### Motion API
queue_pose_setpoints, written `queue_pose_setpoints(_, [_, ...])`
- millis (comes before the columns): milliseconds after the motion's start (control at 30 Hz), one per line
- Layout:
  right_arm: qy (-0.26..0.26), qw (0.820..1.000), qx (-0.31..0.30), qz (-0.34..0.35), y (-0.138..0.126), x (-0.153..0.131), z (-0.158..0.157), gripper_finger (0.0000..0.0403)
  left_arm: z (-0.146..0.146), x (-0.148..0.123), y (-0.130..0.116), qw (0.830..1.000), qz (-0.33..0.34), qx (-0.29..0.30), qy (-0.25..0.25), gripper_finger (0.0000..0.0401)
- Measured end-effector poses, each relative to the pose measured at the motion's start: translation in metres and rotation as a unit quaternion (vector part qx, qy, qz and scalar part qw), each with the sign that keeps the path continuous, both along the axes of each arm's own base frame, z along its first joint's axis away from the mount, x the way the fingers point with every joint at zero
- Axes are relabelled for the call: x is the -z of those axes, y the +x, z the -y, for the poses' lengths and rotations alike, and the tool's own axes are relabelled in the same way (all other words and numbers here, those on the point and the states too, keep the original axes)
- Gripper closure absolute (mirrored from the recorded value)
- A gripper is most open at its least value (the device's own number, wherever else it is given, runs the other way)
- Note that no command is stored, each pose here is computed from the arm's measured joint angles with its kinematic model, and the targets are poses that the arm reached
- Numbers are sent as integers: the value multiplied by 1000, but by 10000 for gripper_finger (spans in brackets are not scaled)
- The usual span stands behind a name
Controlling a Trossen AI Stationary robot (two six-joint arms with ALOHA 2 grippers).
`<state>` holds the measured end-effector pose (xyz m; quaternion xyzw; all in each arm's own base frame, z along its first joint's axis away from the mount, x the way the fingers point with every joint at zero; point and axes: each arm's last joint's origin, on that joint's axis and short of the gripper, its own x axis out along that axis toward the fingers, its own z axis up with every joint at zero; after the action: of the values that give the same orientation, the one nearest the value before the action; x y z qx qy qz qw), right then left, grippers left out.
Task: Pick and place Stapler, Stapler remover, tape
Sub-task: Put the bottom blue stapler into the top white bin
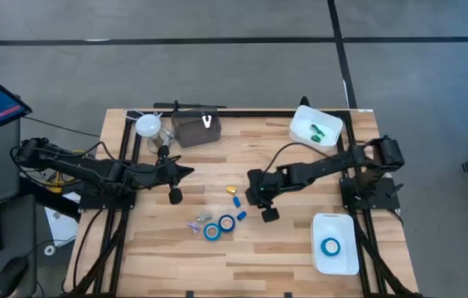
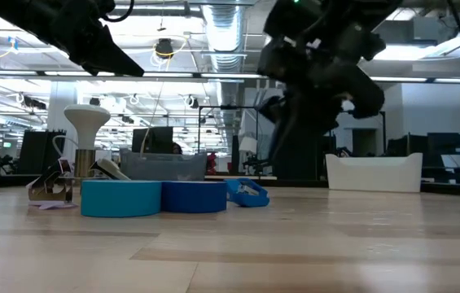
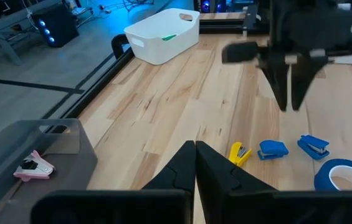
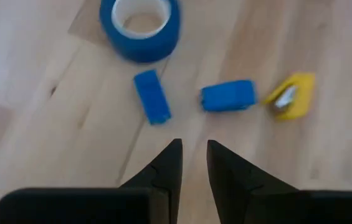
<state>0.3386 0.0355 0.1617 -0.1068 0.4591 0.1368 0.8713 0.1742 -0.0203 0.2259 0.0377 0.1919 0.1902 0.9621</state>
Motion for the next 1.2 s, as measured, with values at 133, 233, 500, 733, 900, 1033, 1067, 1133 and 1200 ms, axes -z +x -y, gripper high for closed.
queue_pose_setpoints(133, [-1,1000,-13,-19,14,9,-8,337,0,0,0,1000,-2,0,0,398])
queue_pose_setpoints(233, [-7,999,-29,-21,23,14,-14,337,0,0,0,1000,-2,0,1,398])
queue_pose_setpoints(500, [-11,998,-52,-19,25,11,-20,335,0,0,0,1000,-2,0,0,398])
queue_pose_setpoints(733, [-11,998,-59,-18,24,11,-23,286,0,0,0,1000,-2,0,0,398])
queue_pose_setpoints(900, [-12,998,-60,-18,24,11,-22,254,0,0,0,1000,-2,0,0,398])
queue_pose_setpoints(1033, [-11,998,-60,-15,24,10,-23,253,0,0,0,1000,-2,0,0,398])
queue_pose_setpoints(1067, [-11,998,-60,-13,25,10,-23,254,0,0,0,1000,-2,0,0,398])
queue_pose_setpoints(1133, [-11,998,-60,-7,26,9,-23,260,0,0,0,1000,-2,0,0,398])
queue_pose_setpoints(1200, [-8,998,-57,-4,26,9,-23,265,0,0,0,1000,-2,0,0,398])
